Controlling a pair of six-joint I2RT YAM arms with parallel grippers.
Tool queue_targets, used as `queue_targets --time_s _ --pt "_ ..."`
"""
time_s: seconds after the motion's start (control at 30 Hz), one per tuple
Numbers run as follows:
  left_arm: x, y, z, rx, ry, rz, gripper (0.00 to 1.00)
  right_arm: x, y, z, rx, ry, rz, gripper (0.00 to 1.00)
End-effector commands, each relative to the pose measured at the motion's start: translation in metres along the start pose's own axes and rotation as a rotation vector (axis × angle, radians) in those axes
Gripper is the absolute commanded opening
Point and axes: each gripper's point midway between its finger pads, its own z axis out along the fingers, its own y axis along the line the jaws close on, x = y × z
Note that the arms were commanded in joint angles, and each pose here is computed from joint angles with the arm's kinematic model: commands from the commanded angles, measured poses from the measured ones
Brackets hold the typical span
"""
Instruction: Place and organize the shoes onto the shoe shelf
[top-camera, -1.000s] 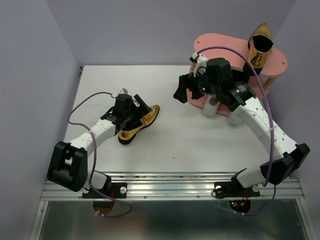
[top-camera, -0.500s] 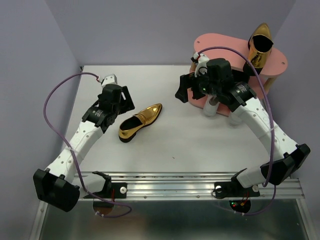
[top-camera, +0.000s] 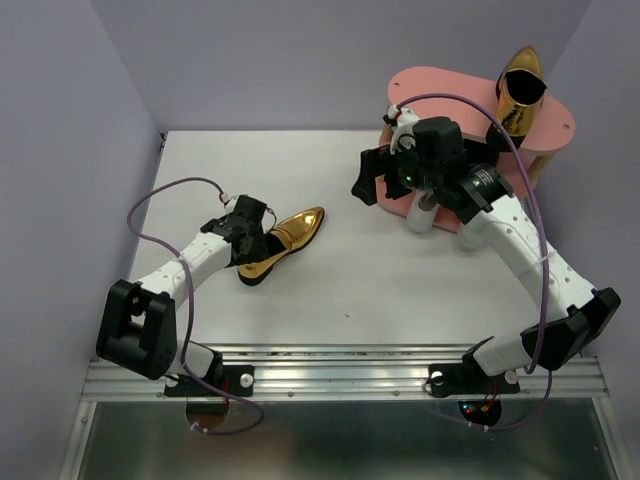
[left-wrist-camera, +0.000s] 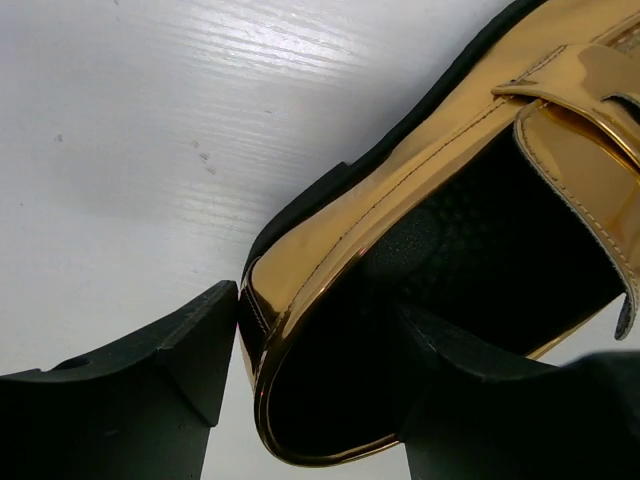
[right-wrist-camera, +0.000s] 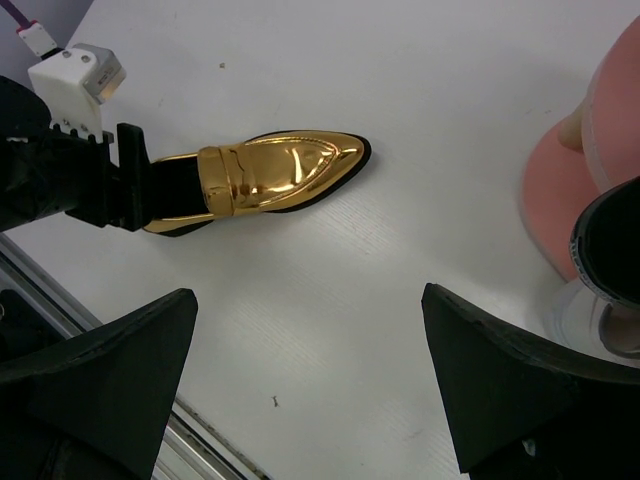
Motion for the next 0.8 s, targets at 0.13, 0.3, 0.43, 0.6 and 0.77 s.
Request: queue_targets --time_s 0.13,0.3,0.43,0.6,0.77 --pt "0.008 -0.051 -0.031 0.293 0.030 -0.102 0.65 -0.015 0.003 -0.015 0.010 -0.056 -0.004 1.00" --pt "0.019 -0.068 -0.052 0.410 0.068 -0.139 0.65 -0.012 -0.001 -0.013 0.032 -0.049 -0.001 1.00" --pt "0.025 -0.076 -0.060 0.475 0.091 -0.131 0.66 -0.011 -0.003 -0.012 0.042 -0.045 -0.001 1.00" --pt "0.017 -0.032 -0.041 0.209 0.015 -0.156 0.65 -0.010 -0.005 -0.010 0.050 -0.045 0.008 1.00" --pt "0.017 -0.025 -0.031 0.161 0.002 -0.138 0.61 -0.010 -0.008 -0.012 0.072 -0.044 0.014 1.00"
